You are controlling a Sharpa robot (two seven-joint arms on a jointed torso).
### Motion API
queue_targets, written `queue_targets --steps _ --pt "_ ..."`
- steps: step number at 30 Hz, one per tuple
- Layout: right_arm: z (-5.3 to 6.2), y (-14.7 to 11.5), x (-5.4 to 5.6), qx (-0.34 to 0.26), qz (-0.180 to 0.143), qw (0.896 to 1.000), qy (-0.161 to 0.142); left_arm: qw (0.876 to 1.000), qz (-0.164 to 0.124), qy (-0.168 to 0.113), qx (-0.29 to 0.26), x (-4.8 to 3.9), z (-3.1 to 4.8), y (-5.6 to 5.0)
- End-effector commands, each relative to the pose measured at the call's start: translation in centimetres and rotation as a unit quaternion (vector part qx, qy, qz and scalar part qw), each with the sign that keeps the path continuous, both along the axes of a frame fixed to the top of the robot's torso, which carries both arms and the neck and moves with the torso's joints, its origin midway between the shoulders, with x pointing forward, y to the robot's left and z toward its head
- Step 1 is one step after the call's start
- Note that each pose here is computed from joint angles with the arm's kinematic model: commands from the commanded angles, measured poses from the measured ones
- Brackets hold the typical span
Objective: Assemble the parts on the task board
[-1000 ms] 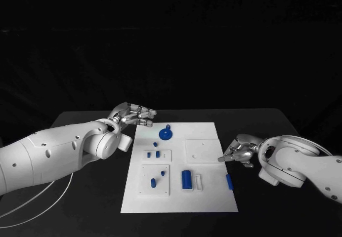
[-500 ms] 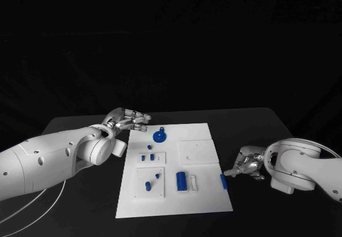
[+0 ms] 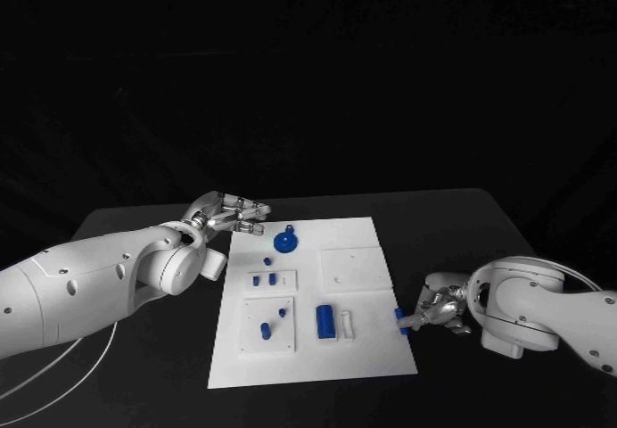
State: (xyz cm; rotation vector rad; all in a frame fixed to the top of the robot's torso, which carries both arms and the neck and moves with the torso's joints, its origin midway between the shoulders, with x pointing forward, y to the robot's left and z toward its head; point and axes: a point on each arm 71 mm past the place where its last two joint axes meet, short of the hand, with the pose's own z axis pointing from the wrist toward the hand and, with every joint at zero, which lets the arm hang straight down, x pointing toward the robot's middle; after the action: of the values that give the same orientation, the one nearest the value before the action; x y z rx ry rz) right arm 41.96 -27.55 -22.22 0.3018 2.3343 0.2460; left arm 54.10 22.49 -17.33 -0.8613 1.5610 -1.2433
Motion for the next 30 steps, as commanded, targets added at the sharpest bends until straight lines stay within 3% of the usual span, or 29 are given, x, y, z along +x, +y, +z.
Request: queue_targets --steps 1,17,30 --pt "-0.2 0.3 -0.1 0.004 0.0 1.0 0.004 1.0 -0.011 -0.001 -0.002 -0.07 0.01 -0.2" --pt "-1.8 1.5 0.0 0.016 -0.012 1.0 -0.006 1.0 -0.009 0.001 -0.002 -0.17 0.0 0.1" --pt "-2.1 1.5 0.2 0.039 -0.041 0.998 -0.011 1.0 -0.011 0.004 -0.002 -0.19 -0.04 0.0"
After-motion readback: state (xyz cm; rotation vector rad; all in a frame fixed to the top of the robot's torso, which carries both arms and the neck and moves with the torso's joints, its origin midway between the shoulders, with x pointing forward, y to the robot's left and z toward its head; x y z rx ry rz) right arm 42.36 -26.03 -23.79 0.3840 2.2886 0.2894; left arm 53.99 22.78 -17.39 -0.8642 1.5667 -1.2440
